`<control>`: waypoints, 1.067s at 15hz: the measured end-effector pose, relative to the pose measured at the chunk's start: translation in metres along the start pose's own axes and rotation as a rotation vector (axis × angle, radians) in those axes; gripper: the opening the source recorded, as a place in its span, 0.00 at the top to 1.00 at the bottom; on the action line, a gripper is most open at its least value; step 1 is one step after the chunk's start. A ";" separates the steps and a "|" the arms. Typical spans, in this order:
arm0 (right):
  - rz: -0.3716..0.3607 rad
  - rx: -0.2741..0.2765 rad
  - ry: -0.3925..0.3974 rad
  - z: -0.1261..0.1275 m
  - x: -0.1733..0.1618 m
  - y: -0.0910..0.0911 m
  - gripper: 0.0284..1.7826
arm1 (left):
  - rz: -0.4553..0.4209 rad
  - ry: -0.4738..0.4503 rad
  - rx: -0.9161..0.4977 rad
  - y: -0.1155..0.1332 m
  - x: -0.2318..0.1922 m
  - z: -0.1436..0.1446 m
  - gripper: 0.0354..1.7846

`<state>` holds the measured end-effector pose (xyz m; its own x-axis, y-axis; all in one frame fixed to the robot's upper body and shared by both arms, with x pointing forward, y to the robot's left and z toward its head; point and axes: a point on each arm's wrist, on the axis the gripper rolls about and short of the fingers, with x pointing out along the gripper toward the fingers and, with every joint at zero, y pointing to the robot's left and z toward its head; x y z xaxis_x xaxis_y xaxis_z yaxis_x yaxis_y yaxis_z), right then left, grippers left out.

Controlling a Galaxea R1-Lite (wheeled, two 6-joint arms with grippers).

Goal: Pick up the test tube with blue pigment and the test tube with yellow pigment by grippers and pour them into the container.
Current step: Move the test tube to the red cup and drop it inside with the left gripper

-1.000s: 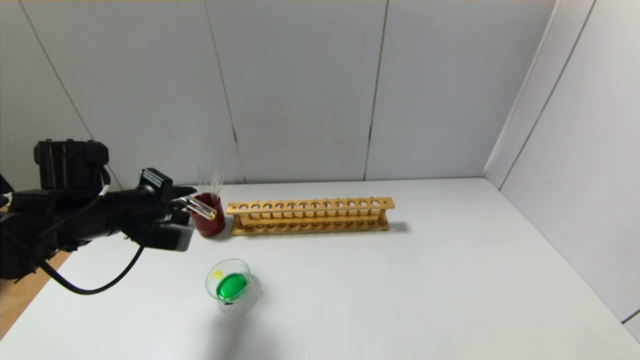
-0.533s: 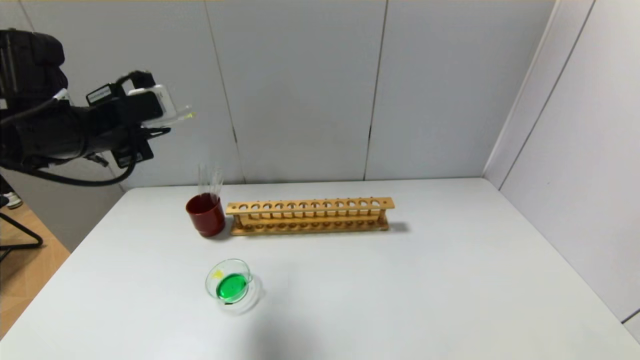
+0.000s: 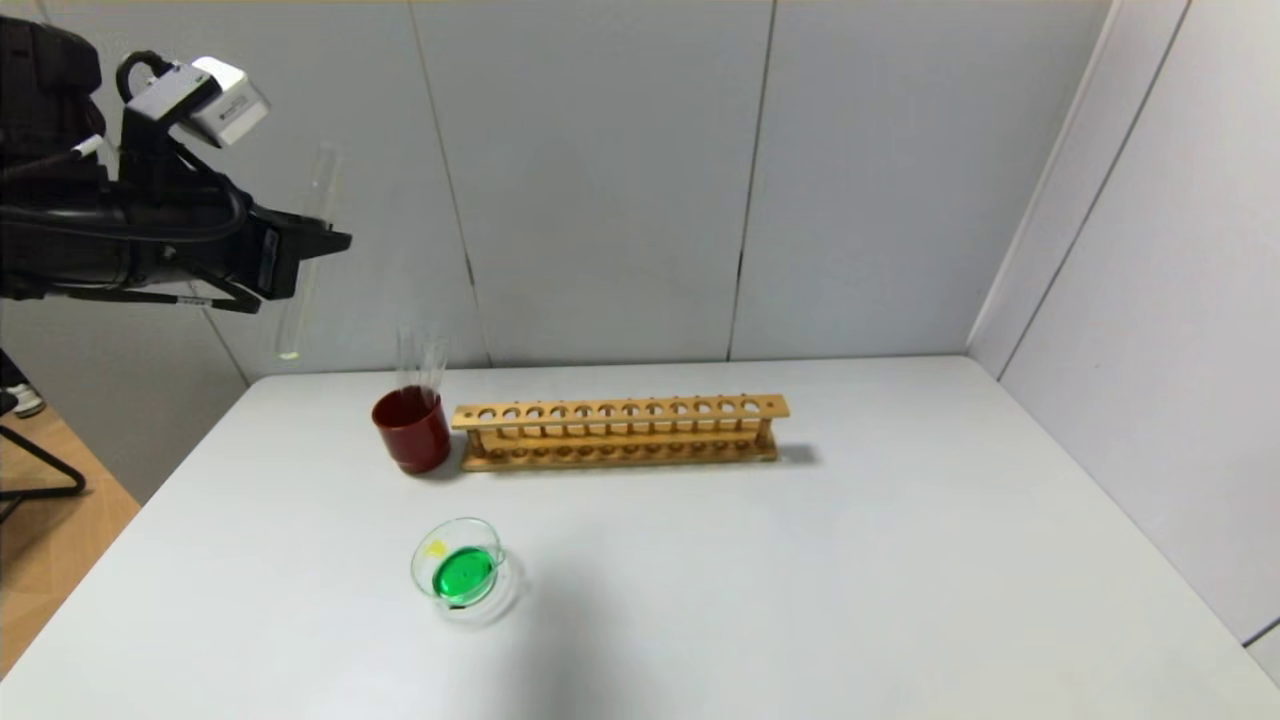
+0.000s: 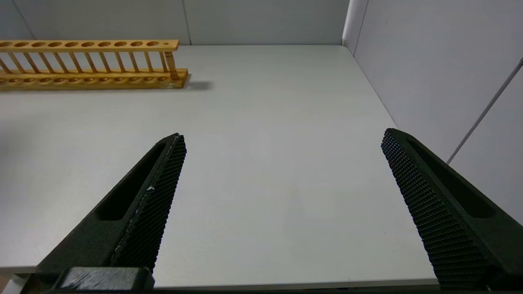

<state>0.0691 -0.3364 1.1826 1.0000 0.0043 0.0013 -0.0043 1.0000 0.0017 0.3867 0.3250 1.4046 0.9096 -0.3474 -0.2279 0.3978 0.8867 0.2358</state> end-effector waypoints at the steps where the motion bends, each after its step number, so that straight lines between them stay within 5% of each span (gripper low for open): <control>1: 0.000 0.000 0.000 0.000 0.000 0.000 0.02 | -0.007 -0.037 -0.019 0.004 0.003 -0.004 0.84; 8: 0.000 0.000 0.000 0.000 0.000 0.000 0.02 | 0.040 -0.176 -0.142 0.023 0.054 -0.067 0.84; 13: 0.000 0.000 0.000 0.000 0.000 0.000 0.02 | 0.029 -0.119 -0.195 0.024 0.075 -0.095 0.84; 16: 0.000 0.000 0.000 0.000 0.000 0.000 0.02 | 0.033 -0.159 -0.223 0.026 0.088 -0.107 0.84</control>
<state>0.0691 -0.3364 1.1826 1.0000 0.0043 0.0013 -0.0043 1.0000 0.0017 0.4644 0.3501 1.2897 0.9361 -0.3451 -0.0685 0.3473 0.9375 0.0230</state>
